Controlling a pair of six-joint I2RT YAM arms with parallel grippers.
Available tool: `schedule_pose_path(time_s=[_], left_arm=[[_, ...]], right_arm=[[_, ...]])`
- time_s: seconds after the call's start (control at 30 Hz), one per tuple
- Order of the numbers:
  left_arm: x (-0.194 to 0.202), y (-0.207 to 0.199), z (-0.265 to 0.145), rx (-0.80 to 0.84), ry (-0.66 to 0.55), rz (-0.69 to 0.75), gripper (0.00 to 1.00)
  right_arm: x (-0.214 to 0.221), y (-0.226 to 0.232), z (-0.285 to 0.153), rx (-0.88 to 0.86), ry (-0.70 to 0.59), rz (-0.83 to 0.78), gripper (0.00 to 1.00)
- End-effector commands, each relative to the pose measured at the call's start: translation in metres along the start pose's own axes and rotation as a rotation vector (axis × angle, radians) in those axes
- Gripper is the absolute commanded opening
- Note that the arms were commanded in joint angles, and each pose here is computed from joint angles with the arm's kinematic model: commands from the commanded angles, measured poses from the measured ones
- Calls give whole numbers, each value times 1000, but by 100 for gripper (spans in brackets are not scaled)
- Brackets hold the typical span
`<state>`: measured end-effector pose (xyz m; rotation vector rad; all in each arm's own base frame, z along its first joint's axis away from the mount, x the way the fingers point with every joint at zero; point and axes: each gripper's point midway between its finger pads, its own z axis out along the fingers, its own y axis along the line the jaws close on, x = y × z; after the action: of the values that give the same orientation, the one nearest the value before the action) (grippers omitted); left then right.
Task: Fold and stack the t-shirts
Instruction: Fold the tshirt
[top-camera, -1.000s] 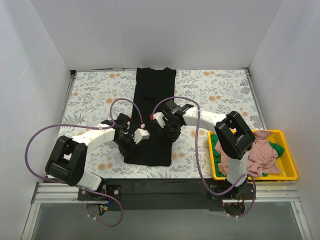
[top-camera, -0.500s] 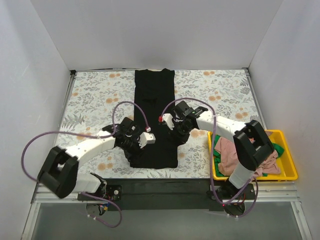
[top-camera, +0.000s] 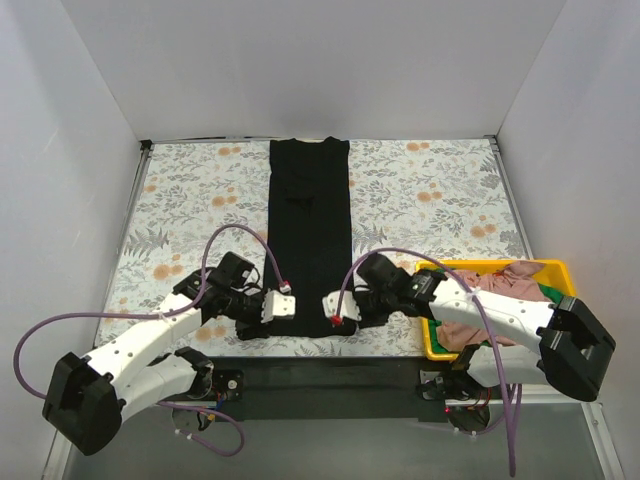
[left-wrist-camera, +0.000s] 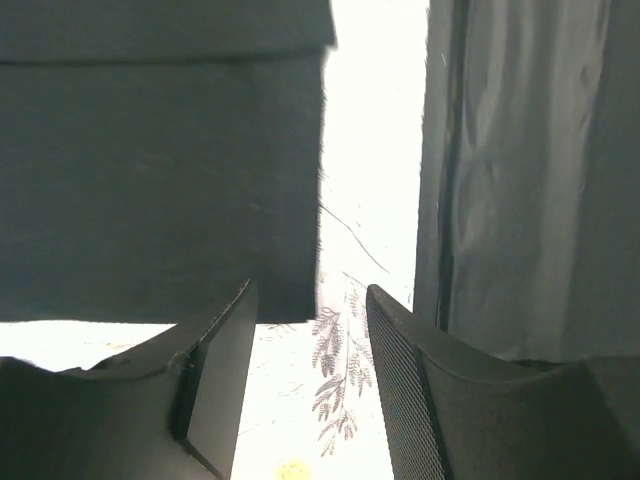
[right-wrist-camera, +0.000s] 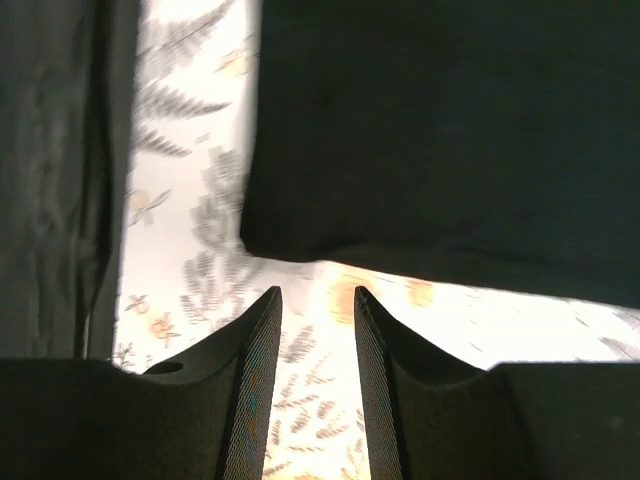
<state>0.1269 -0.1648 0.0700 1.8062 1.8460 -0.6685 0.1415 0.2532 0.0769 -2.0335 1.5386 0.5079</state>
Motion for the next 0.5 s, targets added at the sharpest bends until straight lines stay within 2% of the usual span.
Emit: schedule_pose_path(time_s=[0.0,0.17,0.47], left_arm=[[6,2,6,-15,-20,152,47],[21,0,17,-3,-11,266,48],[30,0,30,14,-11,313,48]], right_arm=[[-2,4,13,39,-13,-180,42],[4,21,27,9,1,-265,43],[6,34,38,-4,11,-334,43]])
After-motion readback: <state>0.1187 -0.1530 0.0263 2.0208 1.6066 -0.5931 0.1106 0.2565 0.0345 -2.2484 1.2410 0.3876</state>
